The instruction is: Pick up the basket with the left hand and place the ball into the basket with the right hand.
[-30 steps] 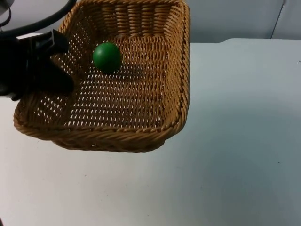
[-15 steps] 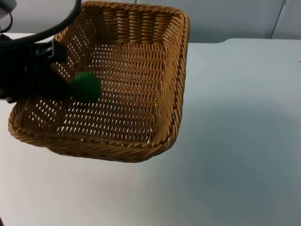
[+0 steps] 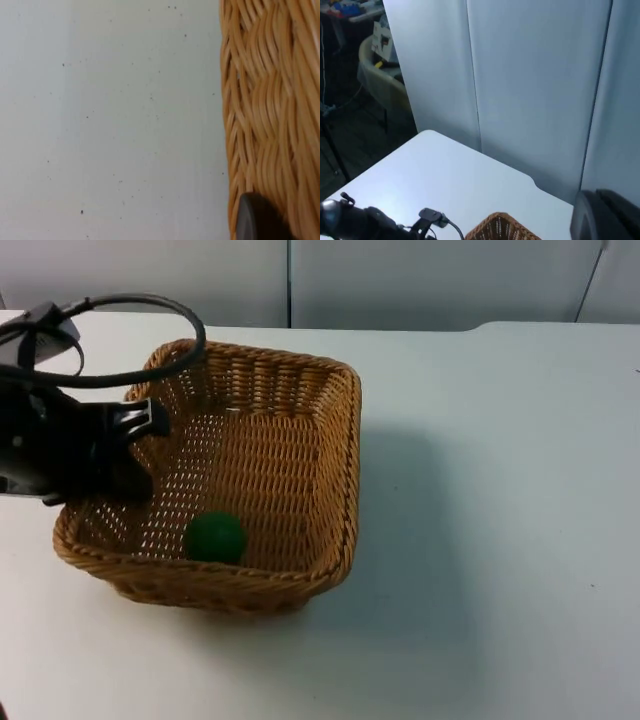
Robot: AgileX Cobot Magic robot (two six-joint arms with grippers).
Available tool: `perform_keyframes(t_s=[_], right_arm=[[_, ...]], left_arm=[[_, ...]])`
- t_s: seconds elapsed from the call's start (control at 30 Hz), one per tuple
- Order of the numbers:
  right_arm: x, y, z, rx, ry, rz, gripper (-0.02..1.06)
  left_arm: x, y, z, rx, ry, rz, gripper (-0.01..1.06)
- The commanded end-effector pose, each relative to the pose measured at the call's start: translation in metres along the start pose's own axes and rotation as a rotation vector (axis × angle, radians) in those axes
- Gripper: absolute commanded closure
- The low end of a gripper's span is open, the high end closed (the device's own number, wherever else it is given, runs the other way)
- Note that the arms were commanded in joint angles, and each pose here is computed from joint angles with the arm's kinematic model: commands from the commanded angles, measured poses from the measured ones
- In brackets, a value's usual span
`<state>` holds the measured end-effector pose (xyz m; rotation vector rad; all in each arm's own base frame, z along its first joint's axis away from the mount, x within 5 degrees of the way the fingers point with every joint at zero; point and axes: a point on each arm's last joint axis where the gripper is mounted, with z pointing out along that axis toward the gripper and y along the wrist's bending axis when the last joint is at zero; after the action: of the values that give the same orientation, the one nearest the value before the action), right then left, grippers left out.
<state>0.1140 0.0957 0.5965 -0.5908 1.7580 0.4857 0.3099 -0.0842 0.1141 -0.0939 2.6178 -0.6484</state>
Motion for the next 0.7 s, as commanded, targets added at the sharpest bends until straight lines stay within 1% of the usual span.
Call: perform_keyframes(t_s=[0.0, 0.13, 0.27, 0.33, 0.37, 0.4, 0.47, 0.5, 0.53, 0.57, 0.6, 0.63, 0.67], right_arm=[[-0.001, -0.001, -0.006, 0.006, -0.018, 0.009, 1.05], [-0.001, -0.001, -0.009, 0.004, -0.023, 0.011, 1.05], [-0.001, -0.001, -0.009, 0.002, -0.023, 0.011, 1.05], [-0.001, -0.001, -0.009, 0.002, -0.023, 0.011, 1.05], [-0.001, -0.001, -0.009, 0.002, -0.023, 0.011, 1.05], [-0.001, -0.001, -0.009, 0.002, -0.023, 0.011, 1.05], [-0.001, -0.001, -0.009, 0.002, -0.023, 0.011, 1.05], [-0.001, -0.001, -0.009, 0.002, -0.023, 0.011, 1.05], [-0.001, -0.001, -0.009, 0.002, -0.023, 0.011, 1.05], [-0.001, -0.001, -0.009, 0.002, -0.023, 0.011, 1.05], [-0.001, -0.001, -0.009, 0.002, -0.023, 0.011, 1.05], [-0.001, -0.001, -0.009, 0.002, -0.023, 0.011, 1.05], [-0.001, -0.001, -0.009, 0.004, -0.023, 0.010, 1.05]], left_arm=[[0.000, 0.001, 0.008, 0.000, 0.013, -0.028, 1.05], [0.005, 0.007, 0.017, -0.020, 0.042, -0.040, 1.05], [0.009, 0.010, 0.022, -0.022, 0.065, -0.034, 1.04], [0.009, 0.010, 0.022, -0.016, 0.068, -0.009, 0.96], [0.009, 0.010, 0.022, -0.016, 0.068, -0.009, 0.96], [0.010, 0.009, 0.022, -0.011, 0.070, 0.002, 0.88], [0.010, 0.009, 0.022, -0.010, 0.070, 0.015, 0.69], [0.010, 0.009, 0.022, -0.010, 0.070, 0.015, 0.69], [0.009, 0.009, 0.022, -0.009, 0.068, 0.016, 0.50], [0.009, 0.009, 0.022, -0.013, 0.067, 0.019, 0.40], [0.008, 0.010, 0.022, -0.020, 0.062, 0.019, 0.33], [0.006, 0.010, 0.020, -0.024, 0.054, 0.028, 0.29], [0.004, 0.011, 0.019, -0.026, 0.049, 0.046, 0.28]])
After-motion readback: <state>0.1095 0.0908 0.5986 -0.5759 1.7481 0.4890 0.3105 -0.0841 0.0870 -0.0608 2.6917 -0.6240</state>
